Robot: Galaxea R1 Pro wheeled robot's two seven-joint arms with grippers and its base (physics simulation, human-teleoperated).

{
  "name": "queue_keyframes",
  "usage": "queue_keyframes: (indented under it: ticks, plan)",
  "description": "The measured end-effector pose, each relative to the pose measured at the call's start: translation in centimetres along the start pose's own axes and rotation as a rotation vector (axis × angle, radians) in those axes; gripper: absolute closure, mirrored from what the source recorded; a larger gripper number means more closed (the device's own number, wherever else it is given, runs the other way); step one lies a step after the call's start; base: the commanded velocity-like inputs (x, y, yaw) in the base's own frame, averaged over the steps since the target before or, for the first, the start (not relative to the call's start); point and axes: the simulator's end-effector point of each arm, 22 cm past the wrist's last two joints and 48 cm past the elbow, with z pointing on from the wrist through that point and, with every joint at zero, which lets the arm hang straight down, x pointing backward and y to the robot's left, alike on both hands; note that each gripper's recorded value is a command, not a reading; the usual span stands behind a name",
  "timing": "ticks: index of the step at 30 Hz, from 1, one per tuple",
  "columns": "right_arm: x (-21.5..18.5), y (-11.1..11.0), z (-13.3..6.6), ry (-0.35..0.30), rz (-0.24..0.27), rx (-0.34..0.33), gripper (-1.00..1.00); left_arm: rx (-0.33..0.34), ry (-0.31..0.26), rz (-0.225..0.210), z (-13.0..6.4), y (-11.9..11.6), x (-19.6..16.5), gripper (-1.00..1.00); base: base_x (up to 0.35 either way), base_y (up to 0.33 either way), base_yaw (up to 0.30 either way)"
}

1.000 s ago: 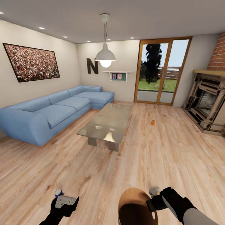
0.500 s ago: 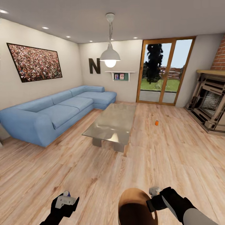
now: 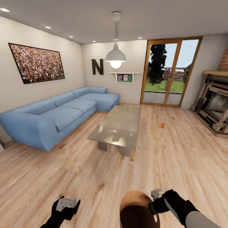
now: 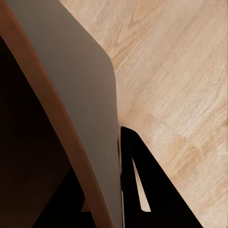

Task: Put the three can of soda from the living room inside the tash can in the kitchen.

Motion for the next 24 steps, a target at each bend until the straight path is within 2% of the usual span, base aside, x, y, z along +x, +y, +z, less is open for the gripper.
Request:
queue_keyframes:
  ticks: [10, 24]
  plan:
    - [-0.14, 0.07, 0.01, -0.005, -0.002, -0.001, 1.0, 0.0, 0.0, 0.0, 0.0, -0.01, 0.0, -1.0, 0.231, 0.202, 0.0]
    - [-0.18, 0.7, 0.23, -0.005, -0.006, -0.009, 1.0, 0.0, 0.004, 0.0, 0.01, -0.04, 0.13, -1.0, 0.078, 0.273, 0.0]
